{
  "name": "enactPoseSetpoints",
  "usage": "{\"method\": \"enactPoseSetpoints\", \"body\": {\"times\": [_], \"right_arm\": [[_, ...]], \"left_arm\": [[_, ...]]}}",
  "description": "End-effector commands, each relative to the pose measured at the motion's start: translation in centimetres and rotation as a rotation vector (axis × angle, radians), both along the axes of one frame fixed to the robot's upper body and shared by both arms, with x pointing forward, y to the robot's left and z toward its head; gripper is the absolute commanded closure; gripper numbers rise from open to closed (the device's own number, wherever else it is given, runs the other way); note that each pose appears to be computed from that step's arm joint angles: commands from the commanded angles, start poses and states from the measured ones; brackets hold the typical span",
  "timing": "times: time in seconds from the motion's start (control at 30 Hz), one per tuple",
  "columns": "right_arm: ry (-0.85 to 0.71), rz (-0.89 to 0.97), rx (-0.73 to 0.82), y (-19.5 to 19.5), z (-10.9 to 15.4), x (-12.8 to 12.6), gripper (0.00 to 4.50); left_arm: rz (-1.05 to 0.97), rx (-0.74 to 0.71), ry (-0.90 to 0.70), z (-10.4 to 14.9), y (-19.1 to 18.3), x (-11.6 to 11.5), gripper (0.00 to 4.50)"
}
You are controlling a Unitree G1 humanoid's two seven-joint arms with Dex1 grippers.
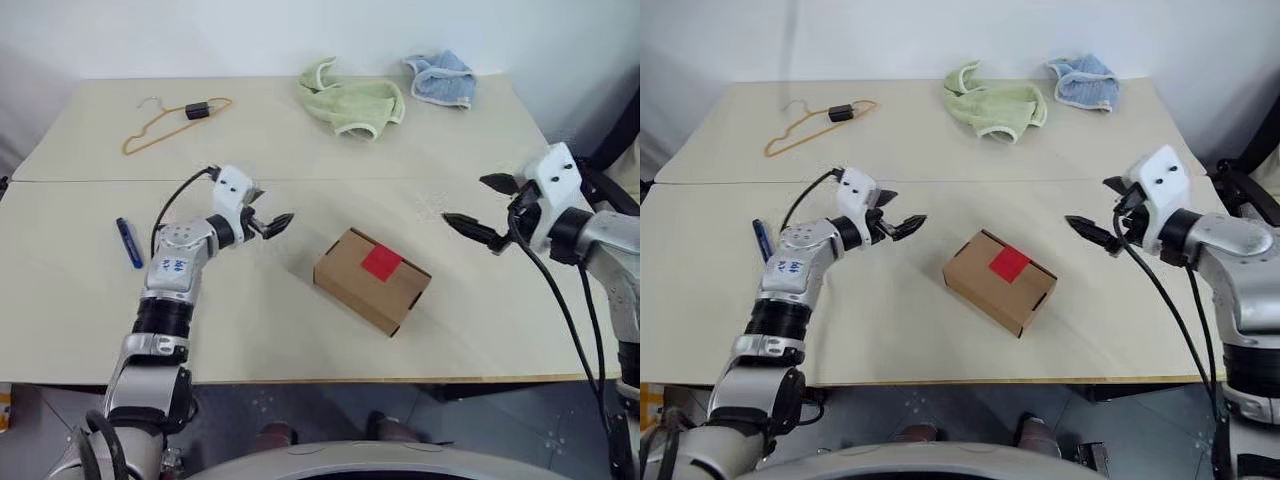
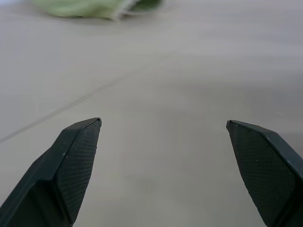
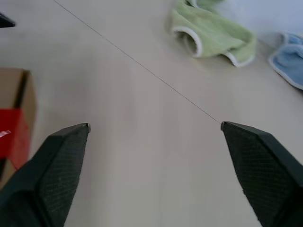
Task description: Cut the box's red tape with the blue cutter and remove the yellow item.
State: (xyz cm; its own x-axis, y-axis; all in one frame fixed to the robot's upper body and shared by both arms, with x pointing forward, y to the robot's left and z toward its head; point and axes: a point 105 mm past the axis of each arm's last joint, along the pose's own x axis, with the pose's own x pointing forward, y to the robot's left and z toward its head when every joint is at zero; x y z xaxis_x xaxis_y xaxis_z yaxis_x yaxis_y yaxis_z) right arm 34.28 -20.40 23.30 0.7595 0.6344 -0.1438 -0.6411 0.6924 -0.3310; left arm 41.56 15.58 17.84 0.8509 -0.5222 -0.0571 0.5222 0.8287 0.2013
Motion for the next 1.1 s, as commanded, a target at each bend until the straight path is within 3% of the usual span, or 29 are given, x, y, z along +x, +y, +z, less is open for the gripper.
{"method": "enactPoseSetpoints", "body": {"times": [0.03, 0.2, 0.37, 0.43, 0.6, 0.87, 1.1], "right_arm": [[-0.028, 0.158, 0.053, 2.0, 1.4, -0.6, 0.01], [0.021, 0.288, 0.124, 4.1, 1.3, -0.7, 0.01], [-0.001, 0.355, 0.141, 5.4, 1.7, 0.1, 0.01], [-0.010, 0.377, 0.145, 5.9, 2.0, 0.4, 0.01], [-0.004, 0.414, 0.128, 6.6, 1.8, 0.7, 0.00], [0.016, 0.420, 0.109, 6.7, 0.9, 0.6, 0.00], [0.014, 0.423, 0.118, 6.7, 1.0, 0.2, 0.00]], "left_arm": [[0.238, -0.002, -0.140, 2.9, 3.3, -0.7, 0.00], [0.601, -0.030, -0.192, 3.2, 8.0, -3.2, 0.00], [0.828, -0.080, -0.032, 1.1, 11.6, -5.1, 0.00], [0.853, -0.107, 0.026, 0.7, 12.0, -5.5, 0.00], [0.944, -0.191, 0.062, 0.5, 13.0, -6.3, 1.13], [1.134, -0.225, 0.172, -0.1, 16.4, -6.9, 1.13], [1.150, -0.230, 0.278, -1.3, 17.2, -6.4, 1.13]]}}
